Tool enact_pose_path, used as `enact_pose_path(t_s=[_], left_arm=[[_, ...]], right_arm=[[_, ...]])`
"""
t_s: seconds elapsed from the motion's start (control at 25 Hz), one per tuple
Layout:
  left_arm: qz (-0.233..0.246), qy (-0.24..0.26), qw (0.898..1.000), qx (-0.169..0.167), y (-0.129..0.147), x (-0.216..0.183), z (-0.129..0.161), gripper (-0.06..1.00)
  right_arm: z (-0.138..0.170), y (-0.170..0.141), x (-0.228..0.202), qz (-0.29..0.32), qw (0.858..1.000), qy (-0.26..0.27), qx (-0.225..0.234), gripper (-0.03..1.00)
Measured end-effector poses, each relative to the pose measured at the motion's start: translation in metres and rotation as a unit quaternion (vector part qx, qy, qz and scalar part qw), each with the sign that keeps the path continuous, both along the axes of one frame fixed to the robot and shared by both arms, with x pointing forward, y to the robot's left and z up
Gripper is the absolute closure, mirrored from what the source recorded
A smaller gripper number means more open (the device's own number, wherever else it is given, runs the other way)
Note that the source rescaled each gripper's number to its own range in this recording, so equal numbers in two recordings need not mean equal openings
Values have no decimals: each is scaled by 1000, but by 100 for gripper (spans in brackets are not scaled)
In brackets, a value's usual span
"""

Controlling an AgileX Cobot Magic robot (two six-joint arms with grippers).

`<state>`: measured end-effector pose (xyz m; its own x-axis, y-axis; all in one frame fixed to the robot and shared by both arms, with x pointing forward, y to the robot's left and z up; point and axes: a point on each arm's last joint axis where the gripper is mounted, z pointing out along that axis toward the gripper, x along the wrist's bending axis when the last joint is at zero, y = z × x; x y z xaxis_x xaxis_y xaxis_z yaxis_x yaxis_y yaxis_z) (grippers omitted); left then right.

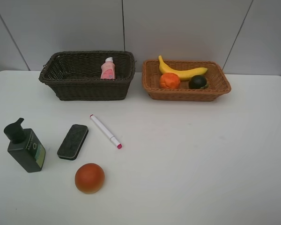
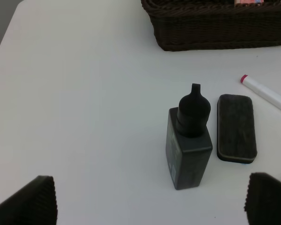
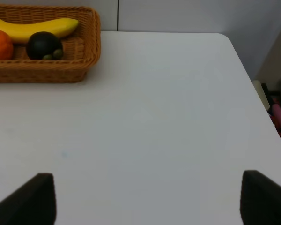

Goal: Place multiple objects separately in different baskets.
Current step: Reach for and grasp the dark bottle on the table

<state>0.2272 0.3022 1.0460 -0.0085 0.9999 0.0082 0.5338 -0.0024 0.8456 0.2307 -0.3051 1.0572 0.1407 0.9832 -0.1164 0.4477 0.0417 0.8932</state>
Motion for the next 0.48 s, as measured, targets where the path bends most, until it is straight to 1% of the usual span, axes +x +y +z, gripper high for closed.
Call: enact_pose_path(t_s=[0.48], left_arm=[[0, 0, 1000, 0, 0, 0, 0, -6]], right_arm=[[0, 0, 0, 0, 1000, 0, 0, -1]])
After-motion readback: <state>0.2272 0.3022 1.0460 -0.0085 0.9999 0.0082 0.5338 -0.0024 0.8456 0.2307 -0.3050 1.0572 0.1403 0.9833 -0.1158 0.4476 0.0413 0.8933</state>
